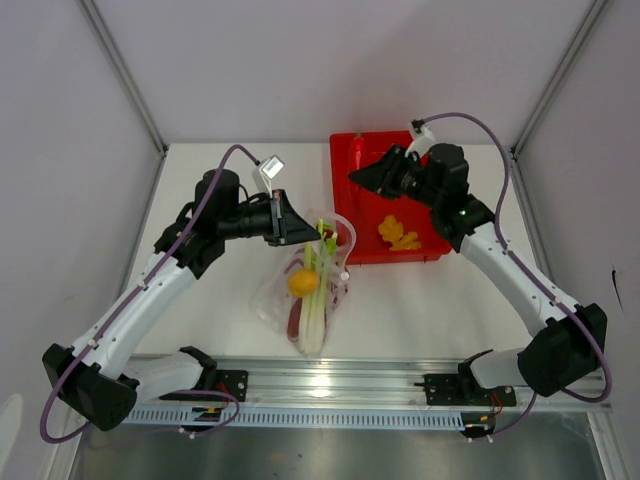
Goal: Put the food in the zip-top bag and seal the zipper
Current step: Pick up the fake vegetable from the bin, then place the fake vegetable in the zipper food storage bag.
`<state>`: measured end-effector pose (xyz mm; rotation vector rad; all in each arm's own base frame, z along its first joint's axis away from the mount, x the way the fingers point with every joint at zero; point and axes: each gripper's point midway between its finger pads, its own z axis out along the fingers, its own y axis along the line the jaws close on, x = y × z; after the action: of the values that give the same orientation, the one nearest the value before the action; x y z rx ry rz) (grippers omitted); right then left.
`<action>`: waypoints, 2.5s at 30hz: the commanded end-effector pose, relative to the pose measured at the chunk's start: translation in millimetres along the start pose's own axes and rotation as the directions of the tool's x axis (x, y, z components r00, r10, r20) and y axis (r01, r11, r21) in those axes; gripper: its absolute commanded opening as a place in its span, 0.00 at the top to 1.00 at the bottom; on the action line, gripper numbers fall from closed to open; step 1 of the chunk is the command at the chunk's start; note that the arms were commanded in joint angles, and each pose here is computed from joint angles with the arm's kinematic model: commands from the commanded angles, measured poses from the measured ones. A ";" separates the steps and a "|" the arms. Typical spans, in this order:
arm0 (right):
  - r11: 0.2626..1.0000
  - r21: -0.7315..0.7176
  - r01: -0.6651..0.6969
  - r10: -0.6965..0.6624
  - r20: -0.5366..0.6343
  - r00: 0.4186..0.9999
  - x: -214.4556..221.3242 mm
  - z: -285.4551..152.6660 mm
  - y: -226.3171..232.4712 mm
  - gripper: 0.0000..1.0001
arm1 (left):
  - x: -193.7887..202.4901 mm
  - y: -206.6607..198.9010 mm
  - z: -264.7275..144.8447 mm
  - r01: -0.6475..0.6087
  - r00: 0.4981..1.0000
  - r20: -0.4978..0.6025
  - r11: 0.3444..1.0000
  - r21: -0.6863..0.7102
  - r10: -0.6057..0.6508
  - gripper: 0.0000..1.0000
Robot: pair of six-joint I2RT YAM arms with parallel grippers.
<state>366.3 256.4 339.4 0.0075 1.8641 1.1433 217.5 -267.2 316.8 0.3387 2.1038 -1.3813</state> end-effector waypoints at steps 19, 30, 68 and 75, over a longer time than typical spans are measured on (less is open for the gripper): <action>0.982 -0.169 -0.090 0.059 -0.183 0.981 101.1 -4.7 68.0 1.00 | -24.2 -29.6 -9.8 -0.079 0.994 0.082 0.995 0.055 0.074 1.00; 0.992 -0.093 -0.082 0.054 -0.270 0.961 140.4 -11.5 42.2 0.97 | -26.3 -32.3 -10.7 -0.083 0.993 0.087 0.995 0.059 0.078 1.00; 0.994 0.018 0.110 -0.096 -0.370 0.924 99.4 -32.4 -0.1 0.44 | -25.3 -39.4 -17.9 -0.105 0.991 0.085 0.992 0.064 0.099 1.00; 0.996 0.026 0.087 -0.067 -0.431 0.900 121.1 -20.6 -6.2 0.53 | -25.6 -43.0 -21.4 -0.114 0.990 0.091 0.991 0.068 0.107 0.99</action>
<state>284.4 276.4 234.5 -0.2735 2.3177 1.0409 217.9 -265.0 325.9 0.3363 2.0929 -1.3633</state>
